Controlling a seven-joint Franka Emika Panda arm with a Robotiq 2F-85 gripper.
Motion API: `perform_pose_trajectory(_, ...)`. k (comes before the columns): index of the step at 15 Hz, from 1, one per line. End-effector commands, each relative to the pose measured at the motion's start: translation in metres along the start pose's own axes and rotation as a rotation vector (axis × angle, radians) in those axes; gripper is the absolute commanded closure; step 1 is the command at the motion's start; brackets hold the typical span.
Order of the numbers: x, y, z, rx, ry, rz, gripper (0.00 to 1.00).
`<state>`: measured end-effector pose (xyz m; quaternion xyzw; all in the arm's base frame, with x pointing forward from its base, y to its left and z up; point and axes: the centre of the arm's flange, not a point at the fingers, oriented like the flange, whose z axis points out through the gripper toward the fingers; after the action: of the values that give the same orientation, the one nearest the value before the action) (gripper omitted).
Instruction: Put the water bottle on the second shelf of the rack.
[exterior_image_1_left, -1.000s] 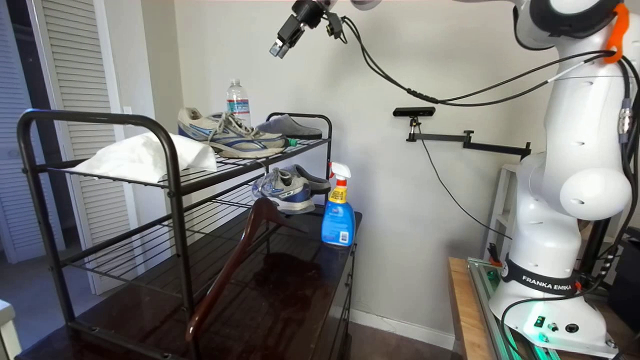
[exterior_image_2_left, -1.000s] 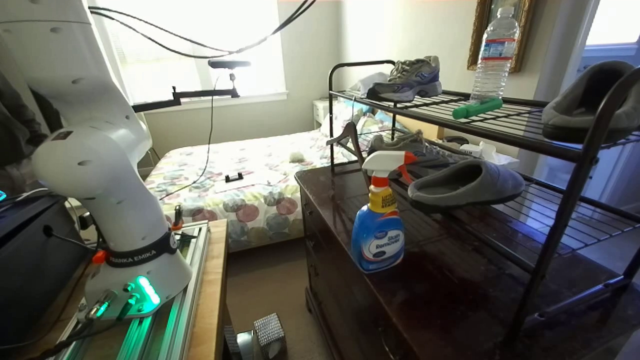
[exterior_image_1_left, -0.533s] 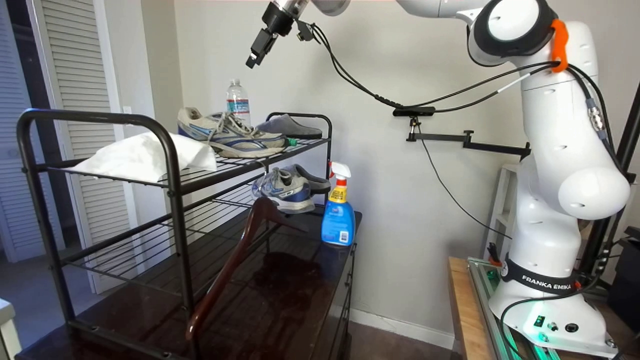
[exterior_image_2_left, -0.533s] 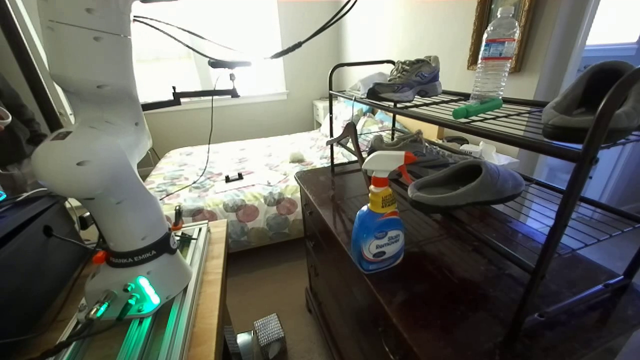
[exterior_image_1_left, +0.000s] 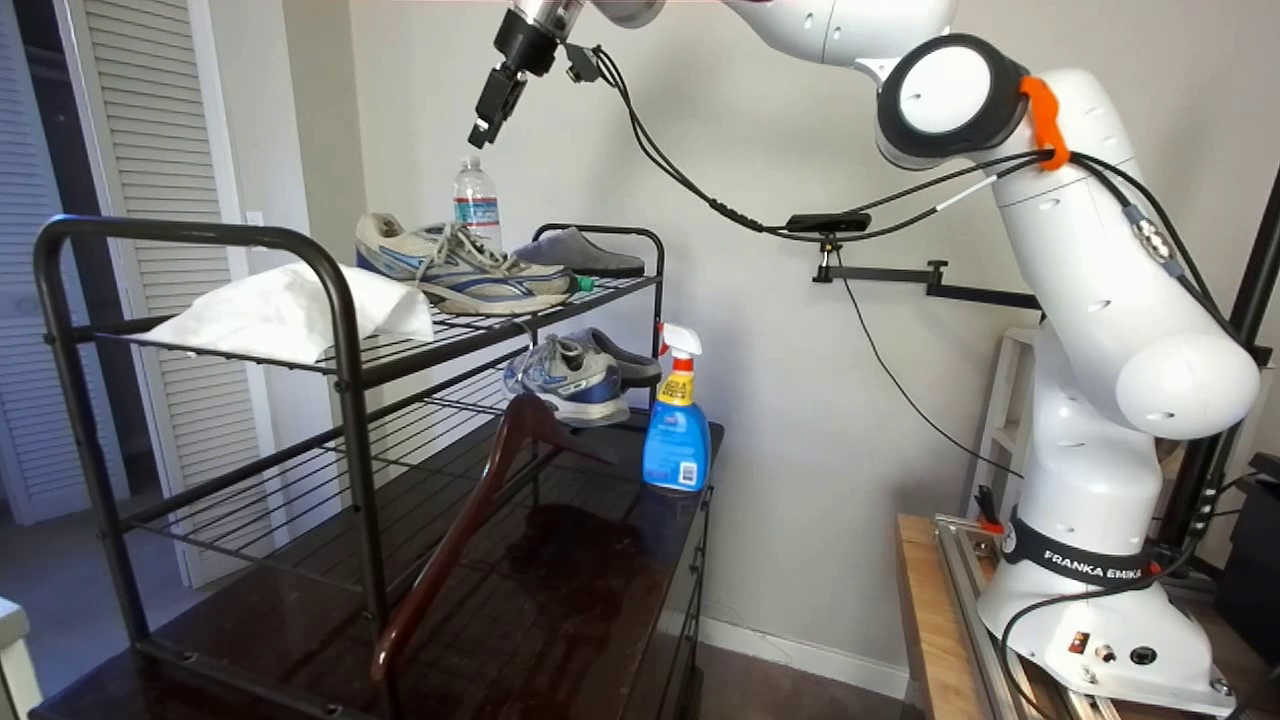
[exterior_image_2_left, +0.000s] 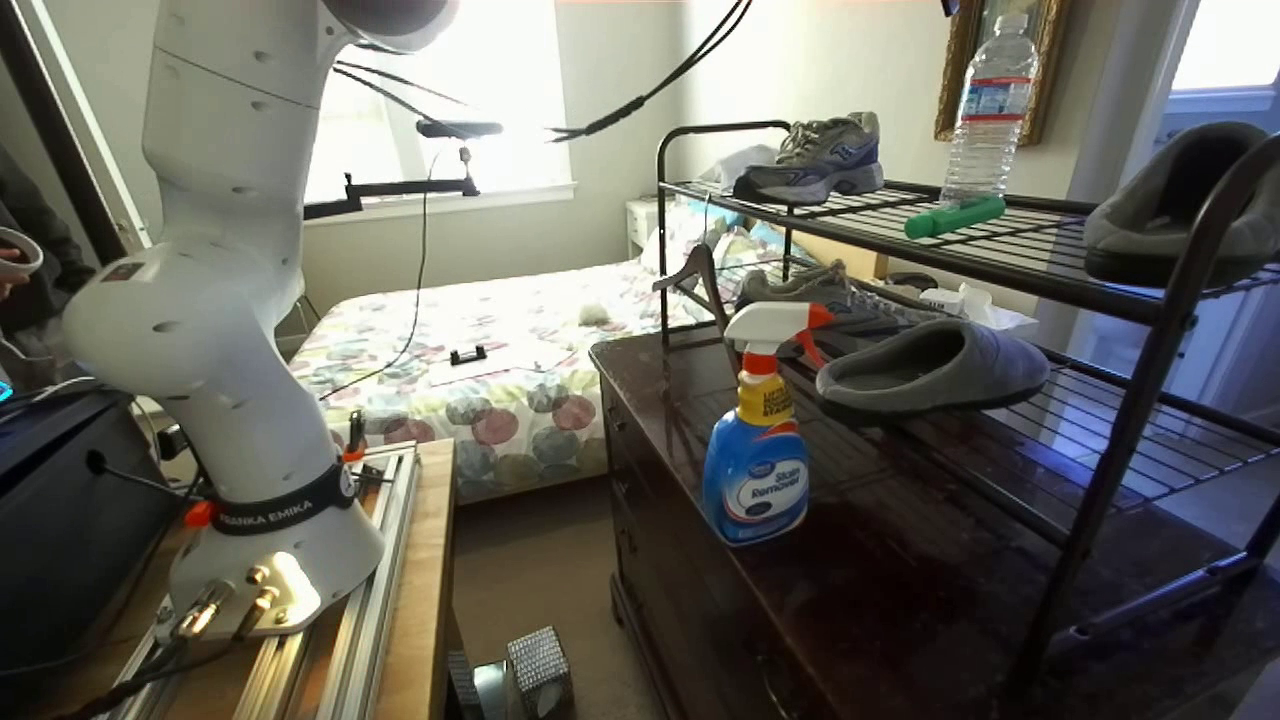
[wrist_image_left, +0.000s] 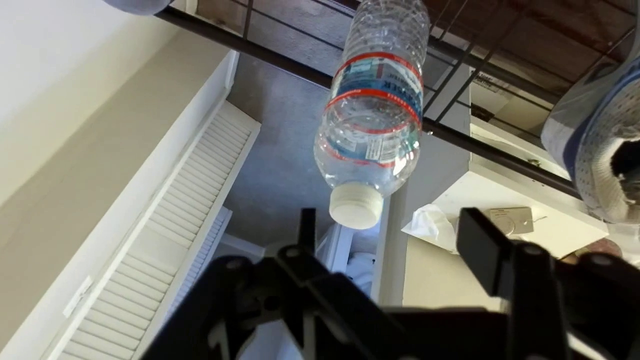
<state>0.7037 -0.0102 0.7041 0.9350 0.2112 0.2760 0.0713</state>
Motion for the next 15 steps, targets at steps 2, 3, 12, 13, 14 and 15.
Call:
perform_pose_trajectory(2, 0.062, 0.033, 0.008, 0.01, -0.008, 0.018, 0.42)
perform_pose_trajectory(3, 0.064, 0.034, 0.01, 0.009, -0.007, 0.02, 0.39)
perform_pose_trajectory(12, 0.069, 0.036, 0.017, 0.038, -0.005, 0.059, 0.19)
perform_pose_trajectory(13, 0.069, 0.036, 0.018, 0.041, -0.005, 0.065, 0.25)
perform_pose_trajectory(14, 0.069, 0.037, 0.02, 0.045, -0.006, 0.074, 0.25)
perform_pose_trajectory(15, 0.068, 0.037, 0.021, 0.05, -0.006, 0.082, 0.3)
